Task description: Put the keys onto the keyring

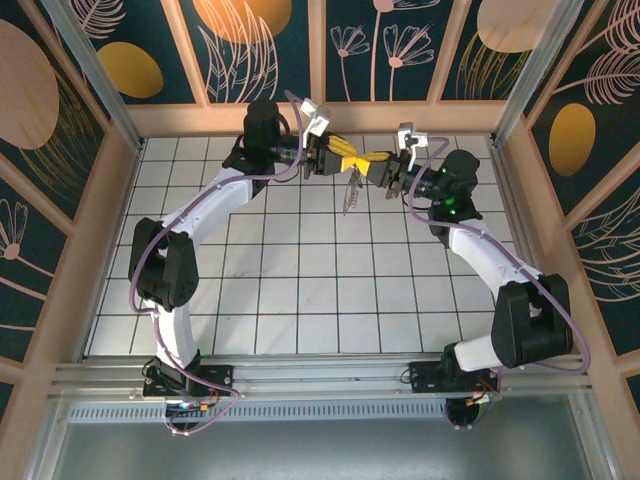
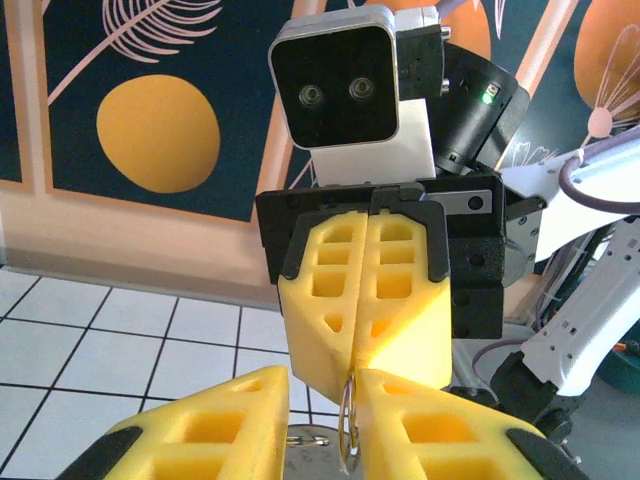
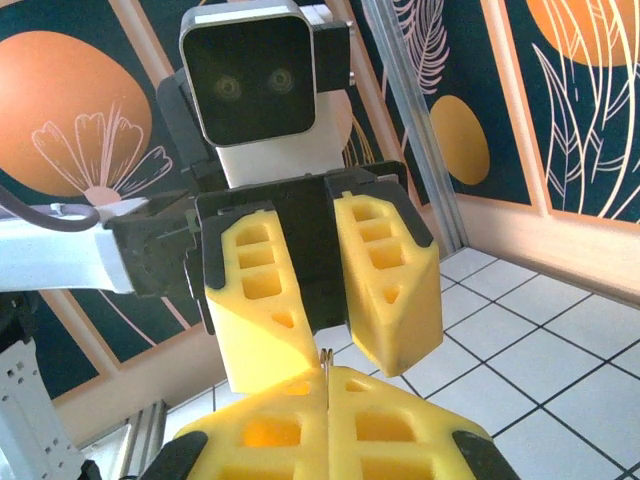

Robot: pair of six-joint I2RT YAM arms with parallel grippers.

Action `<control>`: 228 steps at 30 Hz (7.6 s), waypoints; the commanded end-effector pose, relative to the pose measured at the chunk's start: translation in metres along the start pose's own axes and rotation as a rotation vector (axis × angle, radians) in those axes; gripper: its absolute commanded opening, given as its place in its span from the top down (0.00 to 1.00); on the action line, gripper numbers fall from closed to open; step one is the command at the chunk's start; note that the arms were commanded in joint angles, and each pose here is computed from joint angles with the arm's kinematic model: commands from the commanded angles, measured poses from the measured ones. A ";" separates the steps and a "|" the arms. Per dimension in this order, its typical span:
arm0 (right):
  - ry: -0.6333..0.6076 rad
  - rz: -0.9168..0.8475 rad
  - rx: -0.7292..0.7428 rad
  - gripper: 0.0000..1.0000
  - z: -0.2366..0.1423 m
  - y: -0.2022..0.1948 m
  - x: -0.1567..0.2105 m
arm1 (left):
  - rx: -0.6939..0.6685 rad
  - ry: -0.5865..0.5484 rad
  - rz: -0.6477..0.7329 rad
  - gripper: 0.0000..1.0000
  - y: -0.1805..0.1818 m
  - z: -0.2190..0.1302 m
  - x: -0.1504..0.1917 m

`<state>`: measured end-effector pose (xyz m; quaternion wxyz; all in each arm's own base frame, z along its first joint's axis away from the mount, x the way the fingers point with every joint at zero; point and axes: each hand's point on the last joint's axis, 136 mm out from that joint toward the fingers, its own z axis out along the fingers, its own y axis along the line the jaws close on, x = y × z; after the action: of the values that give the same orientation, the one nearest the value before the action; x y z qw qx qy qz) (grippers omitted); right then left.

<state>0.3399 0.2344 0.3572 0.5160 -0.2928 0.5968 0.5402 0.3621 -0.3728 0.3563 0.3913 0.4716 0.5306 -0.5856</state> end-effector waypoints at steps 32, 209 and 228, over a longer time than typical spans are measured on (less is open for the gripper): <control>-0.067 -0.071 0.067 0.59 -0.018 -0.004 -0.030 | -0.011 0.031 0.042 1.00 -0.005 0.001 0.004; -0.025 -0.074 0.039 1.00 0.004 -0.027 -0.038 | -0.176 -0.131 0.078 0.51 0.019 -0.036 -0.040; 0.276 -0.060 -0.031 1.00 0.027 -0.057 -0.004 | -0.168 0.083 0.038 0.46 0.047 -0.034 0.003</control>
<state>0.4104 0.2395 0.3456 0.4565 -0.3591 0.6532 0.4859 0.4116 -0.3456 0.3483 0.4270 0.4556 0.5856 -0.5168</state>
